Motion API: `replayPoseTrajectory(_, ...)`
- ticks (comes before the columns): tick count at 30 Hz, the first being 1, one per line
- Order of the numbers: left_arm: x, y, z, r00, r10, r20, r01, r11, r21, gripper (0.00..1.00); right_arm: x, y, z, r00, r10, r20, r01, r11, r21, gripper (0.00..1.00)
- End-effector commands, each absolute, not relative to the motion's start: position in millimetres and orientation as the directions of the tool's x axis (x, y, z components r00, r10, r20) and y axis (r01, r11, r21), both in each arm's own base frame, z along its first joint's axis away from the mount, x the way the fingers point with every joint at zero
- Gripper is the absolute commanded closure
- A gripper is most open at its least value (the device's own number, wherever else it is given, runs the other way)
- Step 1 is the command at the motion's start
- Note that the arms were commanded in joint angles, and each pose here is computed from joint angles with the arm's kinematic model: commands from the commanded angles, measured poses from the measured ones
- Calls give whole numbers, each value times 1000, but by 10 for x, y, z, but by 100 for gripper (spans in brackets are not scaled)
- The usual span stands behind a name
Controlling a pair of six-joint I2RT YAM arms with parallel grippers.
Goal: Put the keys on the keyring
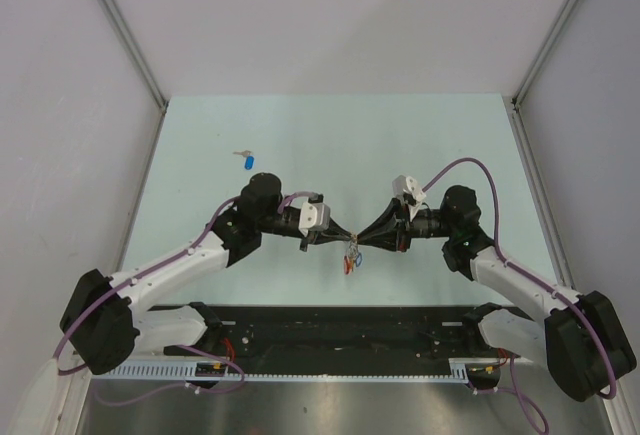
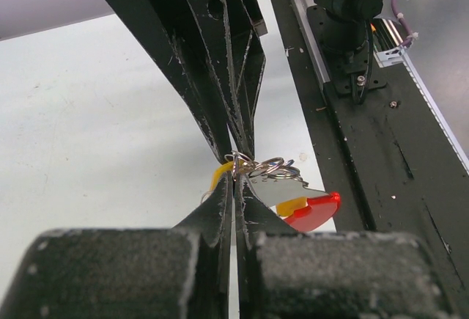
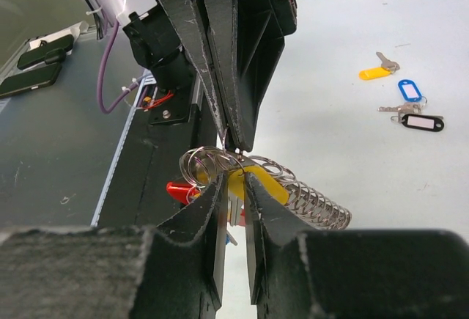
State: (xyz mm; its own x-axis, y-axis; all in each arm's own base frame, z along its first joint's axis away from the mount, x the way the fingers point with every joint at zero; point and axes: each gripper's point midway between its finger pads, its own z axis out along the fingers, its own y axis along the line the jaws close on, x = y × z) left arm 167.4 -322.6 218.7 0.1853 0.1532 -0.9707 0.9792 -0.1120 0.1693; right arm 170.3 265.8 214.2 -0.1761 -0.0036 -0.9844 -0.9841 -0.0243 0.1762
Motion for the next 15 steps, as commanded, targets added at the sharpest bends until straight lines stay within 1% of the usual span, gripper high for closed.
replayPoseTrajectory(1,1673,-3276,2460,263,88,-961,958,-145,249,100,1699,2697,2353,-108,26,-994,-993,-60,107,82)
replayPoseTrajectory(9,1670,-3272,2453,261,94,-961,958,-147,246,100,1700,2704,2375,-104,26,-994,-993,-59,102,95)
replayPoseTrajectory(13,1661,-3270,2451,261,95,-961,958,-152,245,100,1696,2706,2401,-98,28,-995,-993,-61,96,96)
replayPoseTrajectory(15,1650,-3269,2450,261,93,-961,957,-158,244,100,1709,2711,2414,-93,30,-995,-994,-55,91,95)
